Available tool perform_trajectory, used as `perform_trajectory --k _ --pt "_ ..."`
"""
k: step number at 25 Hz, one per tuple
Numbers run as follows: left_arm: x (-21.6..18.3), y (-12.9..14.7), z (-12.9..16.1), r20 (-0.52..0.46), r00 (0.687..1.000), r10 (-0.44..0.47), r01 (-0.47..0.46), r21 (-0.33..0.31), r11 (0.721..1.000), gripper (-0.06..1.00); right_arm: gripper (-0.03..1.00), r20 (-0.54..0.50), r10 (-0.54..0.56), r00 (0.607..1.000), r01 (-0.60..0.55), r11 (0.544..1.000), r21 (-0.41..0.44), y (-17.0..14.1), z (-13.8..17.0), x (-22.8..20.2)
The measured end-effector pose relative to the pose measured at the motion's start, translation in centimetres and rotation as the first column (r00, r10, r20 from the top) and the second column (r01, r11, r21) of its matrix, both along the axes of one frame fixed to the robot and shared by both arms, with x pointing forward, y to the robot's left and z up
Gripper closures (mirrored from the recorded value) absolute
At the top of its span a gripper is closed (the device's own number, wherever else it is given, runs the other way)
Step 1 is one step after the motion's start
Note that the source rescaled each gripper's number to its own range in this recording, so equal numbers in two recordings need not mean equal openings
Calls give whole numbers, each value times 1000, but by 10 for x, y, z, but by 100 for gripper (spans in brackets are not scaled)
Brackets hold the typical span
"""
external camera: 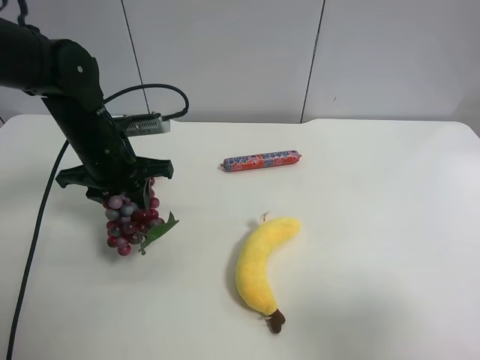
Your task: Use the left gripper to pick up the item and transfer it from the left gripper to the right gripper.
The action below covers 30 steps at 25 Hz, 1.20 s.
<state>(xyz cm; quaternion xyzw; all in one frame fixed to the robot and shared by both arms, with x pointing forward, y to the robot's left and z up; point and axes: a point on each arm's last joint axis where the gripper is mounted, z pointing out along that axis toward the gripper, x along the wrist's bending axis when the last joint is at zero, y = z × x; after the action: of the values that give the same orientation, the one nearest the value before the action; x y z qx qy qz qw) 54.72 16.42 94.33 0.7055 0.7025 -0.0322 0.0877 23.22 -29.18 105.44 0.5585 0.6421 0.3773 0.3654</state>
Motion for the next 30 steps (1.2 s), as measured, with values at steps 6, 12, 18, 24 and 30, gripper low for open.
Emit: perform_trajectory --k 6,12,18,24,30 --pt "-16 5 35 19 996 -85 85 -7 996 91 -3 0 0 1000 0 1000 0 0 0 0" --pt "-37 12 80 54 980 -189 190 -12 982 92 -3 0 0 1000 0 1000 0 0 0 0" --pt "-42 2 118 67 942 -329 329 10 944 92 -3 0 0 1000 0 1000 0 0 0 0" --pt "-51 -36 150 190 857 -479 475 68 877 92 -3 0 0 1000 0 1000 0 0 0 0" --pt "-68 -68 165 243 757 -606 606 83 791 92 -3 0 0 1000 0 1000 0 0 0 0"
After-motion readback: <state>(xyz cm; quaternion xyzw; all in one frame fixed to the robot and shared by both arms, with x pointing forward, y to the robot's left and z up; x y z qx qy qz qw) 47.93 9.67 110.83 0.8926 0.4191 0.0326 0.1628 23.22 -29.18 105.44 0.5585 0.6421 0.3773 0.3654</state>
